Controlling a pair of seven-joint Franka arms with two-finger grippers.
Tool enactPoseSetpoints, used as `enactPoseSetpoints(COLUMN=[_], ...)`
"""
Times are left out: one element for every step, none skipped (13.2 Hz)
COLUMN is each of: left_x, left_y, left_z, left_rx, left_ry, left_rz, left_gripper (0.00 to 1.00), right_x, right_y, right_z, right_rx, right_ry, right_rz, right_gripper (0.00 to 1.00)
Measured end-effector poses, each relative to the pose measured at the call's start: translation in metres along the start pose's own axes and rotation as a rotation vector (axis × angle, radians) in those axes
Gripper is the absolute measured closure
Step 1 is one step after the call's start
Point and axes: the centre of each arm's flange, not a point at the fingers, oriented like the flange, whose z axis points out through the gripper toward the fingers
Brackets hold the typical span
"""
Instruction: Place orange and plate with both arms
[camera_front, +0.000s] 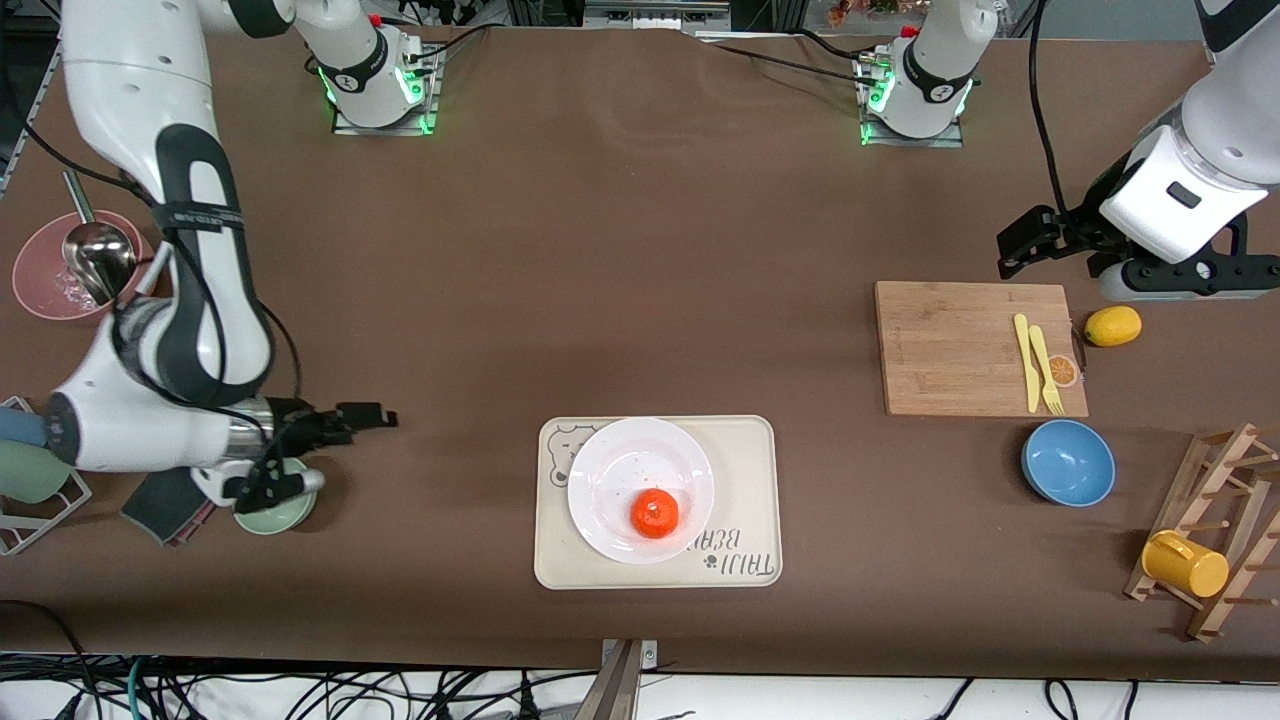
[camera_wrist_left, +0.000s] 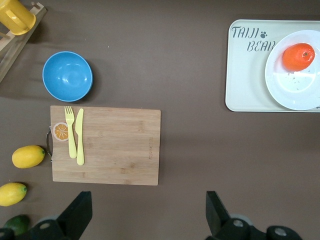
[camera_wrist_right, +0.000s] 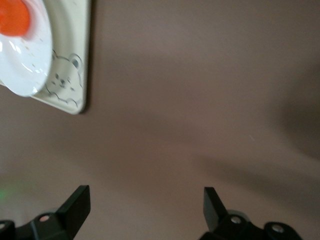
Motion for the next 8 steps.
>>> enactPoseSetpoints(left_x=[0.0, 0.0, 0.0, 0.0, 0.0, 0.0, 0.0, 0.0], left_y=[0.0, -0.001, -0.001, -0.001, -0.002, -0.001, -0.002, -0.002], left_z=[0.0, 0.001, 0.001, 0.001, 0.001, 0.001, 0.001, 0.001], left_rx=[0.0, 0.001, 0.001, 0.001, 0.001, 0.001, 0.001, 0.001], left_ry=[-0.002, -0.003, -0.004, -0.004, -0.004, -0.004, -0.004, -0.004], left_rz=[0.0, -0.001, -0.002, -0.003, -0.003, -0.003, -0.003, -0.003], left_gripper=[0.0, 0.0, 0.0, 0.0, 0.0, 0.0, 0.0, 0.0], right_x=[-0.01, -0.018, -0.025, -0.031, -0.036, -0.041, -0.047, -0.054], right_y=[0.003, 0.002, -0.002, -0.007, -0.013, -0.018, -0.022, -0.025], right_z=[-0.016, -0.031, -0.043, -0.053, -0.061, -0.069, -0.078, -0.089], right_rx=[-0.048, -0.096, -0.136, -0.162, -0.176, -0.183, -0.199, -0.217], right_ry=[-0.035, -0.056, -0.07, -0.082, -0.093, -0.105, -0.117, -0.122], right_rz=[0.036, 0.075, 0.11, 0.133, 0.145, 0.154, 0.168, 0.177], right_gripper=[0.0, 0.0, 0.0, 0.0, 0.0, 0.0, 0.0, 0.0])
